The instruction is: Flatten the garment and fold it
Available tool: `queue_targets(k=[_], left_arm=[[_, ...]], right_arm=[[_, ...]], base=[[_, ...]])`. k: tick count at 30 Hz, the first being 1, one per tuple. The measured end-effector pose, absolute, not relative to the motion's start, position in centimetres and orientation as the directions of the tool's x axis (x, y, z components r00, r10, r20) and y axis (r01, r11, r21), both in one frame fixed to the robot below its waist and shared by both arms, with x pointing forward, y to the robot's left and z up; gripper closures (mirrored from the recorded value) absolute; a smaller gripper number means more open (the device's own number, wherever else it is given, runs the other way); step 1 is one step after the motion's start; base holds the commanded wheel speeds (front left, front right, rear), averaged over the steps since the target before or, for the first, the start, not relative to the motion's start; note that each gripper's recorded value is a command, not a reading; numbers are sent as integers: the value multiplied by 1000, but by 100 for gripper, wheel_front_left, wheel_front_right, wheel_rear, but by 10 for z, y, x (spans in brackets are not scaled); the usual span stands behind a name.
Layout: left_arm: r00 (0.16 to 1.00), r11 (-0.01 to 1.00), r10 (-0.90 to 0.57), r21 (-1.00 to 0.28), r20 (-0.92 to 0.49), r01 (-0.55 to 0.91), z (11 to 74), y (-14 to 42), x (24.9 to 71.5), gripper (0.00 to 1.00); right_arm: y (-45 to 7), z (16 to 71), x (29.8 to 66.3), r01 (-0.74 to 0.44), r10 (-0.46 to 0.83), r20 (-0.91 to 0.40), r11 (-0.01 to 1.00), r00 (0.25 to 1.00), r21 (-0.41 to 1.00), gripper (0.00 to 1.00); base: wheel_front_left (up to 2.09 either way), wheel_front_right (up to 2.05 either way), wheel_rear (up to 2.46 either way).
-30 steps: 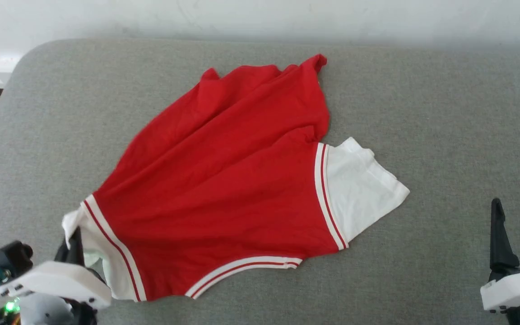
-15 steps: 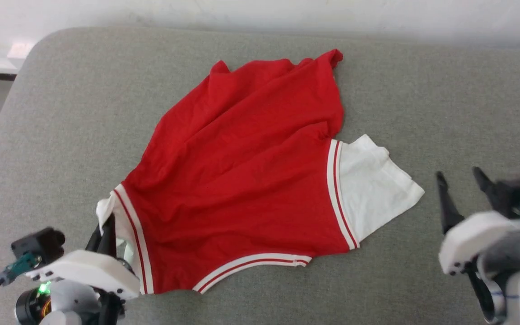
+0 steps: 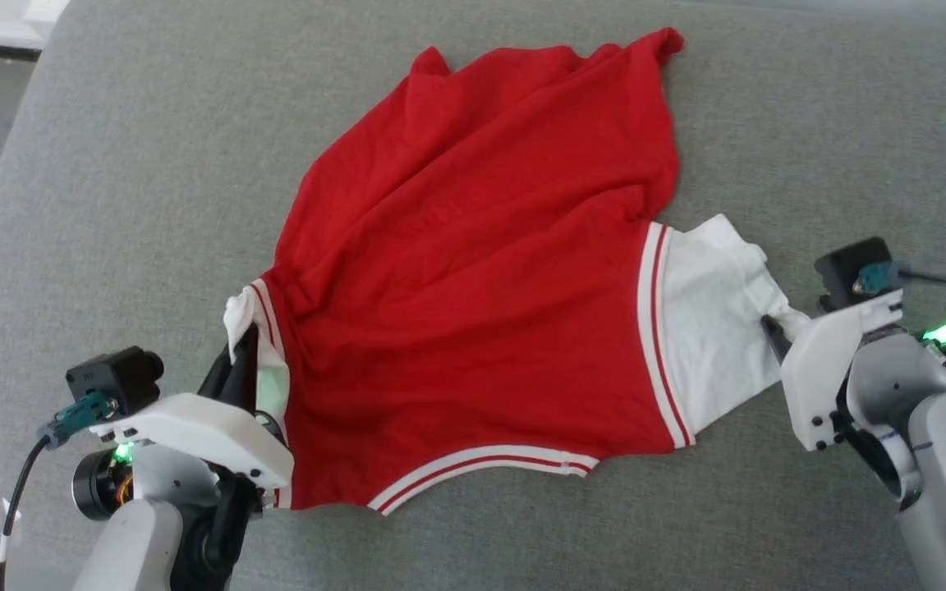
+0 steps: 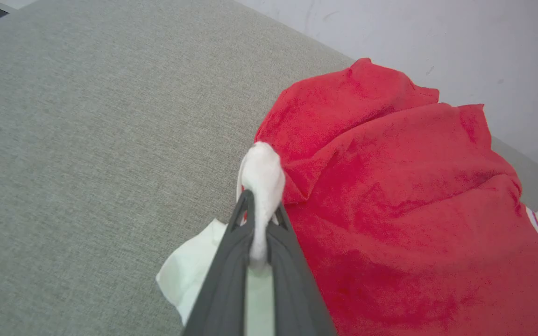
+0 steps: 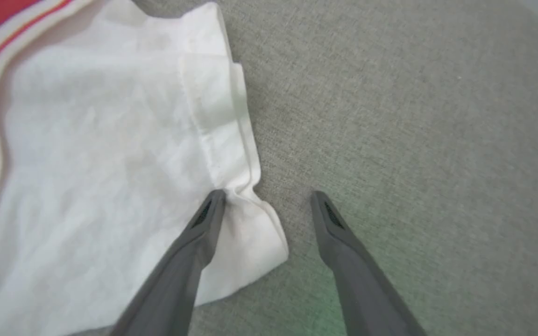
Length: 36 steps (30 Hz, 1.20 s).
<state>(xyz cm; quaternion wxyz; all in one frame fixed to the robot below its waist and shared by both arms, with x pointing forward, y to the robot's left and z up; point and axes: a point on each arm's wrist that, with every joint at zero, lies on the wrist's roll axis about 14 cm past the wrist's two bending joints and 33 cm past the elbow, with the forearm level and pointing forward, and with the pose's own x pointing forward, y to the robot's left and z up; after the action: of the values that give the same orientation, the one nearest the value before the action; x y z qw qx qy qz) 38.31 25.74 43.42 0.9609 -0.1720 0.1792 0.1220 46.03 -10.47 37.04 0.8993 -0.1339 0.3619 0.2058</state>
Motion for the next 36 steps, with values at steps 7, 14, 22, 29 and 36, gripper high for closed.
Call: queue_targets(k=[7,14,22,29,36], left_arm=[[887,907,199,-264,-416,-327,425,268,377,100],[906,895,199,-306,-374,-323,439,268,380,100],[970,865,124,-456,-208,-208,501,250,397,100],[999,889,-30,-456,-11,22,596,223,423,100],[974,887,-198,-403,111,226,687,183,441,100]], right_arm=[[-83,369,460,-472,361,-751,878,553,74,100],[-81,397,465,-342,386,-587,920,711,191,100],[-111,498,484,-235,289,-227,942,930,239,100],[-133,637,484,-254,227,156,949,961,185,100],[-146,745,458,-261,224,370,964,902,52,100]], base=[[0,0,0],[0,0,0],[0,0,0],[0,0,0],[0,0,0]])
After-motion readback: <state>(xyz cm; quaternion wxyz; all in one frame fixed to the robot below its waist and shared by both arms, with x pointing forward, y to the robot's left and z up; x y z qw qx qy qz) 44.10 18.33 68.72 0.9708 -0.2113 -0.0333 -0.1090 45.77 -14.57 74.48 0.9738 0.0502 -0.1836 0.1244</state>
